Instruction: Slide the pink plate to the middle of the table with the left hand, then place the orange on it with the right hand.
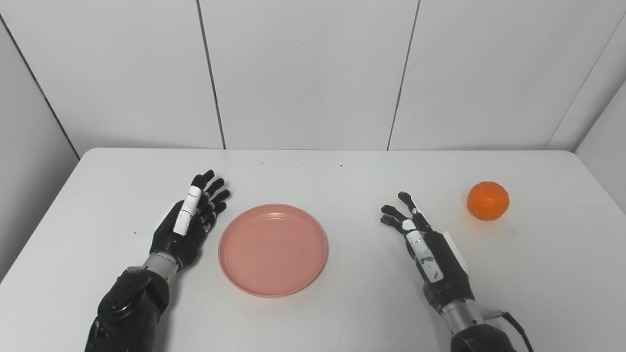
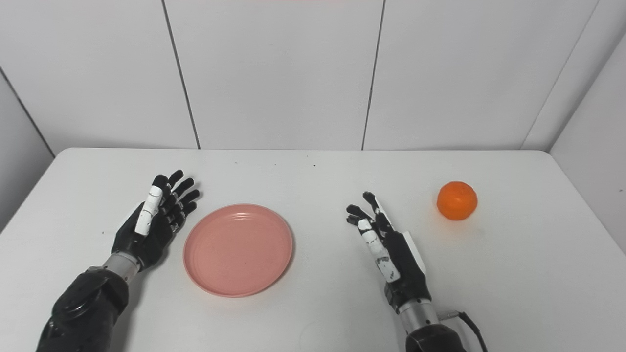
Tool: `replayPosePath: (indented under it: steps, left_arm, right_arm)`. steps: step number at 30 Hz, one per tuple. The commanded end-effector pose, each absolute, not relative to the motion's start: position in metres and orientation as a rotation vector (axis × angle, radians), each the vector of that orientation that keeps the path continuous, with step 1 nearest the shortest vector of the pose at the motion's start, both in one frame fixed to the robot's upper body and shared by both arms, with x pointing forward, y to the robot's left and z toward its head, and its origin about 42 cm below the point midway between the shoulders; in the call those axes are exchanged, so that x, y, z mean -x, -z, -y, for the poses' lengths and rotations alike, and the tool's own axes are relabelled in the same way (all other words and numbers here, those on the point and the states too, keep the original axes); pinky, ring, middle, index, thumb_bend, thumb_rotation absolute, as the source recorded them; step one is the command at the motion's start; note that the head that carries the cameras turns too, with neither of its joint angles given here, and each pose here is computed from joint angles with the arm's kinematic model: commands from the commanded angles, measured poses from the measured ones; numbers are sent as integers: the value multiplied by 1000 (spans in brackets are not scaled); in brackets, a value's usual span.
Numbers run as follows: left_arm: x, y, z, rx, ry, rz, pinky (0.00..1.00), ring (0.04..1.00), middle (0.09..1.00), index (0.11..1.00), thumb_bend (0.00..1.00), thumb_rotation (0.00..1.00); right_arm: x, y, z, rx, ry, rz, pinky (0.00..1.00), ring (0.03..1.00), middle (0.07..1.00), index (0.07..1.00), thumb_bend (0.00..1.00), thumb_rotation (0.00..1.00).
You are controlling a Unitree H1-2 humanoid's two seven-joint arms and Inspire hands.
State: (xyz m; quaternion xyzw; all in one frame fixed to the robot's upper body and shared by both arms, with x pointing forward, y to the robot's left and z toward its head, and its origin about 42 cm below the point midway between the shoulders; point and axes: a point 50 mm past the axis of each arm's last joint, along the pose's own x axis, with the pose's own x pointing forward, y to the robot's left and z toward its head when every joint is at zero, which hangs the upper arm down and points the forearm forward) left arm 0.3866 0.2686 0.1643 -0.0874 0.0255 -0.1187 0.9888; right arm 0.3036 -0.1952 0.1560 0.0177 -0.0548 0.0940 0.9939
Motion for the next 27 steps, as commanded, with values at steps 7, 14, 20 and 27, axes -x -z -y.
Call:
replayPosePath:
  steps: [7,14,20,27]
  left_arm:
    - [-389,-186,-238,255,283,12,976,938,992,1000,778,800]
    - [-388,-184,-229,332,267,-17,988,946,997,1000,845,813]
    - [-383,-184,-218,476,206,-61,971,919,980,1000,804,851]
    - [-381,-183,-209,565,162,-83,966,926,986,1000,778,856]
  right_arm:
    - [-310,-169,196,-51,-209,175,975,856,853,959,764,855]
    - [-310,-168,196,-53,-211,168,988,854,852,963,782,847]
    - [-310,-168,194,-53,-209,170,987,852,851,961,787,844]
    - [-310,-169,193,-50,-212,172,981,853,852,961,776,848]
